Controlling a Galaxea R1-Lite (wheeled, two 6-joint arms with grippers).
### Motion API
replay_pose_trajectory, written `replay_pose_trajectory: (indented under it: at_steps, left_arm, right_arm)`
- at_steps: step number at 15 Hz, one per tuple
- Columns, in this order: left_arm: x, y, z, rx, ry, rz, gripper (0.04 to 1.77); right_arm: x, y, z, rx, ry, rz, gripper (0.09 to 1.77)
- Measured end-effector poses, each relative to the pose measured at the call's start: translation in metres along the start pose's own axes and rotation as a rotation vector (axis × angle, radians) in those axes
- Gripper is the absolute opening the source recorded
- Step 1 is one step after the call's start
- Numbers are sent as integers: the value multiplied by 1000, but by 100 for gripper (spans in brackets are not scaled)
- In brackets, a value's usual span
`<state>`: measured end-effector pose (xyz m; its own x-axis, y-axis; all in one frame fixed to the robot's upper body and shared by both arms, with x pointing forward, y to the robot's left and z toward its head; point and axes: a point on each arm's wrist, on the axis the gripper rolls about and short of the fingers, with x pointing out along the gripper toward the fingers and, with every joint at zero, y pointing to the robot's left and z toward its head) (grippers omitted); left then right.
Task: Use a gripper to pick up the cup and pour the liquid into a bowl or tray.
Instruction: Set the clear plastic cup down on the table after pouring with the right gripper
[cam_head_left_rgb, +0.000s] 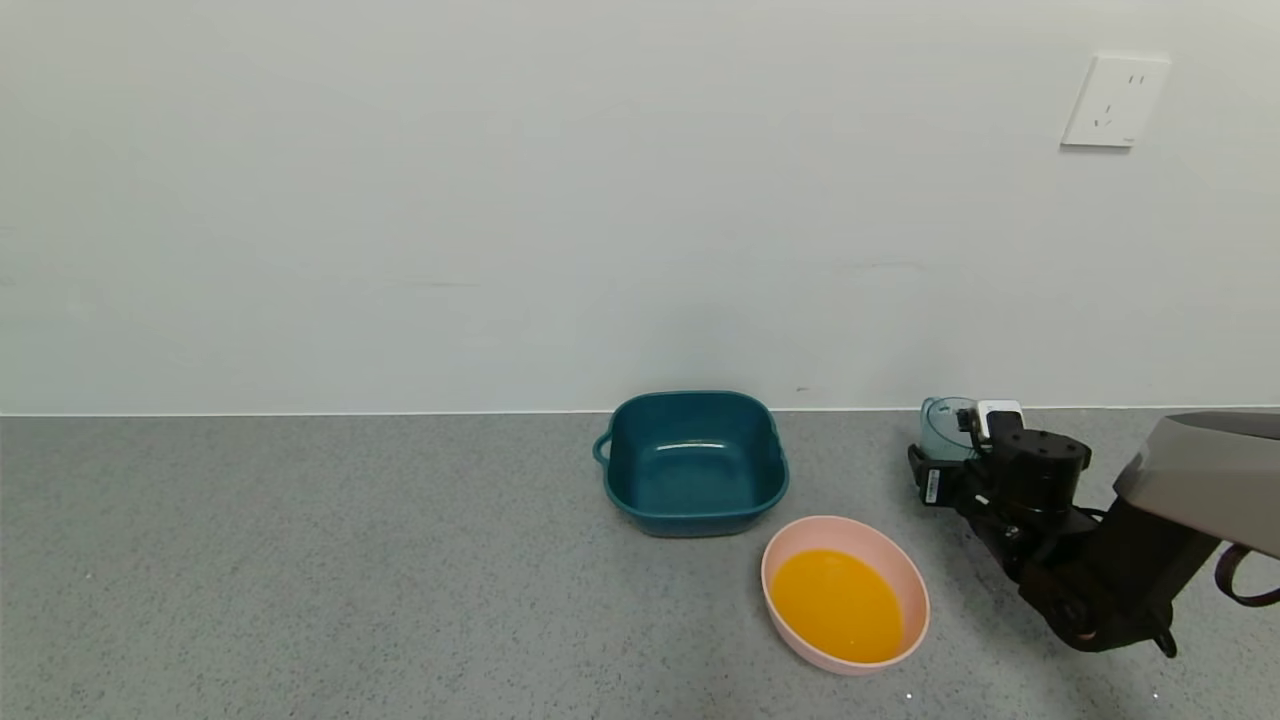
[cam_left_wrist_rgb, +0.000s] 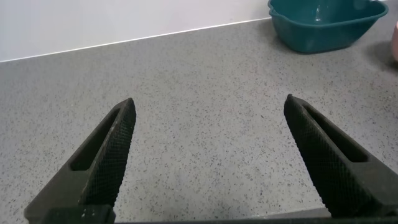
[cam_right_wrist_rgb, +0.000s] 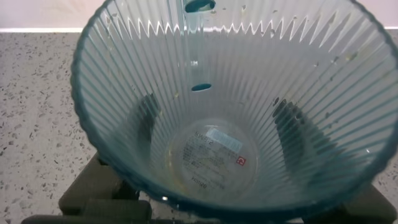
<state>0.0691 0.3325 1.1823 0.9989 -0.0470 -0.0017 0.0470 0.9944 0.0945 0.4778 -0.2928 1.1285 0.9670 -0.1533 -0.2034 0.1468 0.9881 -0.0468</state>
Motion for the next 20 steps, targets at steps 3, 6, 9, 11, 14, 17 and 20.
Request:
replay_pose_trajectory:
  at_steps: [3,6,9,11,14,17,20]
  left_arm:
    - [0,0,0,0,0,0,172]
    - [0,0,0,0,0,0,172]
    - [0,0,0,0,0,0,172]
    - [0,0,0,0,0,0,172]
    - [0,0,0,0,0,0,172]
    - [0,0,0,0,0,0,172]
    - [0,0,0,0,0,0,172]
  right_arm:
    - [1,1,1,20,15,21,135]
    - [1,0,1,38,23,24,135]
    - [1,-1,2,60,41,37,135]
    - [1,-1,2,62,41,37,135]
    - [3,-1,-2,61,47,41,135]
    - [4,0,-5,58,55,44,135]
    - [4,0,-7,56,59,45,135]
